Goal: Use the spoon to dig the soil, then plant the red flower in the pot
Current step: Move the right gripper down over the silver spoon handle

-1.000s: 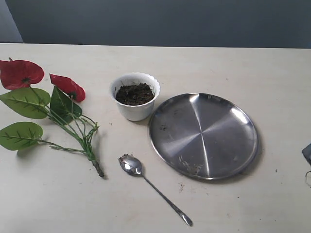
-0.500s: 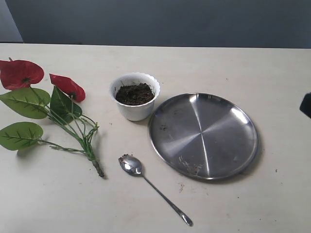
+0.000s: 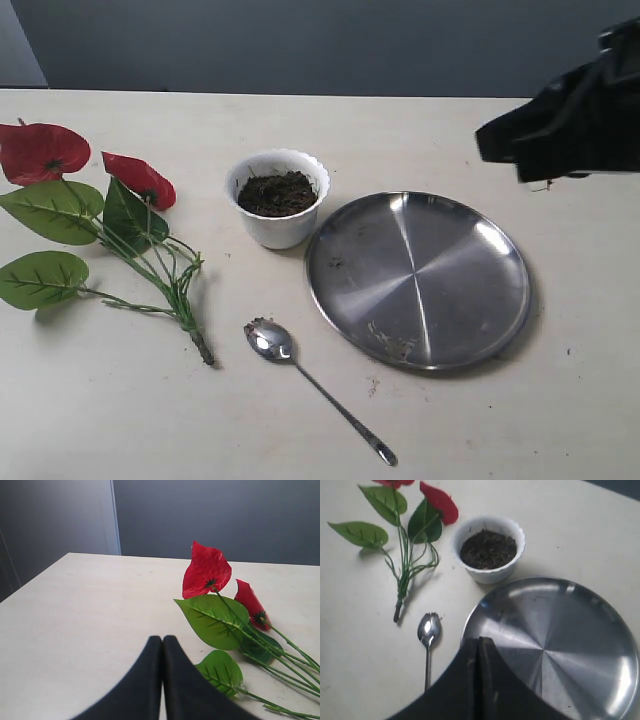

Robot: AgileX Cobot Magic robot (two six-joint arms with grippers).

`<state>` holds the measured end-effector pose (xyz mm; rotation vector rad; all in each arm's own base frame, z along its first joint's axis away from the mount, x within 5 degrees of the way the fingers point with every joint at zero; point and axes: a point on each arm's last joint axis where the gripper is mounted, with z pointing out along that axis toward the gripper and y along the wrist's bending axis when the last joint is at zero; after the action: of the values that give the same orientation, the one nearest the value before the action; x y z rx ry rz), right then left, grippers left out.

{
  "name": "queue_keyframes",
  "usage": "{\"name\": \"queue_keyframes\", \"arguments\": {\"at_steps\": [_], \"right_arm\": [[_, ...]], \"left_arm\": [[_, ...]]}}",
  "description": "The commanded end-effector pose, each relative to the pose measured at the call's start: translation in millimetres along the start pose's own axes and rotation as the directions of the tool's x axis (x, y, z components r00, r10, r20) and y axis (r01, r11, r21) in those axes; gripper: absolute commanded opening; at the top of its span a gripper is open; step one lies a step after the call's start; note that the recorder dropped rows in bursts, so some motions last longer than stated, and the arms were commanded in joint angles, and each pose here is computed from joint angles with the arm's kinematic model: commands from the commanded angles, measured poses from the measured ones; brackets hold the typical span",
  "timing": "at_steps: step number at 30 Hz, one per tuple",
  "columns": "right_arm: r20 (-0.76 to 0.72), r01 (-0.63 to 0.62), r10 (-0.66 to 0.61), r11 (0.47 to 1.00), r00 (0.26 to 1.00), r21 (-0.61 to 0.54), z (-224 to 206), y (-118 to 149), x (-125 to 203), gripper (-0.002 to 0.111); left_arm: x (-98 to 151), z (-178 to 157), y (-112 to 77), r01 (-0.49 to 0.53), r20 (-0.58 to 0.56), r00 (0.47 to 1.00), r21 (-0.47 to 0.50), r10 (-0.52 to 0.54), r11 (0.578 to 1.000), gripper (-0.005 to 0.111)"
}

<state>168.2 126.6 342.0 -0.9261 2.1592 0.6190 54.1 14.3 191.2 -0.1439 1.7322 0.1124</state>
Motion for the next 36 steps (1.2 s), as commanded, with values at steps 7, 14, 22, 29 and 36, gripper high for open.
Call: {"name": "queue_keyframes", "arguments": {"at_steps": [7,14,22,29,36], "right_arm": [[-0.367,0.065,-0.051,0.998,0.929,0.026,101,30,7,-0.001],[-0.503,0.114,-0.117,0.993,0.856,-0.037,160,46,32,-0.001],[-0.537,0.112,-0.133,0.991,0.833,-0.071,184,59,44,-0.001],[-0.496,0.161,-0.202,0.979,0.844,-0.125,185,81,38,0.022],[-0.499,0.133,-0.177,0.983,0.849,-0.124,188,85,37,0.027]], "left_arm": [[0,0,-0.2,-0.005,0.007,1.0,0.002,0.005,1.0,0.0],[0,0,-0.2,-0.005,0.007,1.0,0.002,0.005,1.0,0.0],[0,0,-0.2,-0.005,0.007,1.0,0.002,0.005,1.0,0.0],[0,0,-0.2,-0.005,0.007,1.0,0.002,0.005,1.0,0.0],[0,0,-0.2,-0.005,0.007,1.0,0.002,0.005,1.0,0.0]]}}
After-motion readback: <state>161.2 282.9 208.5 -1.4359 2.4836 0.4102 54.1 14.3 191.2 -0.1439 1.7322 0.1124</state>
